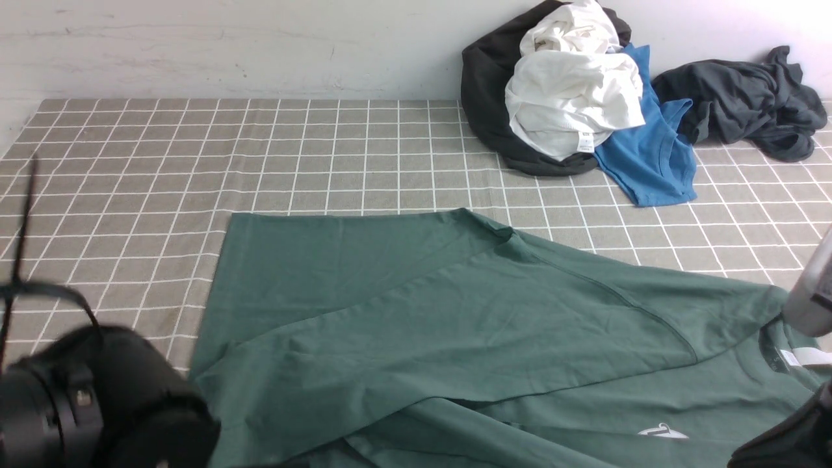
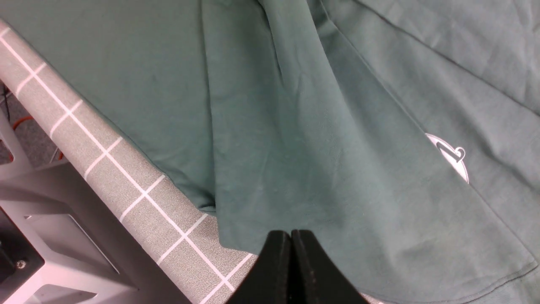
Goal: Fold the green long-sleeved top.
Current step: Use both arms simultaneously to clamp the lower edge of the clothing fabric
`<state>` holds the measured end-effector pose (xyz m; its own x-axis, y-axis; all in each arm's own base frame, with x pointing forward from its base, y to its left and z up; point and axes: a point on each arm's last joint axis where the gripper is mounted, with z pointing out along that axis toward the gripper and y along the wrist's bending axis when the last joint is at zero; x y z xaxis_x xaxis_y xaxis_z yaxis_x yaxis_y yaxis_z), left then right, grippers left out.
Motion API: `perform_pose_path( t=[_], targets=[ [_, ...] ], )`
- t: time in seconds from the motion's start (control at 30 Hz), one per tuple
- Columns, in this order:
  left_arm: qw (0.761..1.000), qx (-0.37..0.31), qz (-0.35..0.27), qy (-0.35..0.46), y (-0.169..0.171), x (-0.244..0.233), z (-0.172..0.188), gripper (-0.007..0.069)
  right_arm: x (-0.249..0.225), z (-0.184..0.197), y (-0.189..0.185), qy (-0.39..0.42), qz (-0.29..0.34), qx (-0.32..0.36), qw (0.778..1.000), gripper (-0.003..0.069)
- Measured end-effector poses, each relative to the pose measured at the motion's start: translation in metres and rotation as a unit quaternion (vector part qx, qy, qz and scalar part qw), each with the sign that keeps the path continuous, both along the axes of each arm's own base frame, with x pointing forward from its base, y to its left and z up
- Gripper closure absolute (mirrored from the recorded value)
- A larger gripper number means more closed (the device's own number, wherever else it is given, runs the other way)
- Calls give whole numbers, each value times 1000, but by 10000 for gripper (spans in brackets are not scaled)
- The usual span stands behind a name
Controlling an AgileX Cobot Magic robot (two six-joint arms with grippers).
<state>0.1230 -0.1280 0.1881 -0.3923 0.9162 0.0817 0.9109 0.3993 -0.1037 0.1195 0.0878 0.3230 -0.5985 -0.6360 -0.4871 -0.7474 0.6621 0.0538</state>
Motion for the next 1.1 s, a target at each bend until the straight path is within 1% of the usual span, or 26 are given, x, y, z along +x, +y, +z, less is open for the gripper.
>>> perform_pose_path(
  t=[0.03,0.07,0.2,0.47,0.7,0.8,0.83,1.1],
  targets=[
    [1000,5,-18,-1,2,-8,-10,202,-1,0,0,-1,0,0,1000,673],
    [1000,6,-23,-1,4,-12,-16,202,-1,1,0,-1,0,1,1000,673],
    [1000,7,-27,-3,11,-20,-30,202,-1,1,-1,-2,0,1,1000,673],
    [999,-11,-25,-21,8,-18,-33,202,-1,1,-1,-2,0,1,1000,673],
    [999,20,-28,5,5,-15,-45,202,-1,1,-1,-3,2,1,1000,673],
    [999,30,-12,3,5,-12,-46,203,-1,1,-1,-4,4,0,1000,673],
    [999,36,5,-4,5,-11,-46,207,-1,1,-1,-4,4,0,1000,673],
    [995,65,67,-45,10,-6,-45,209,-1,1,-1,-5,7,-1,1000,673]
  ],
)
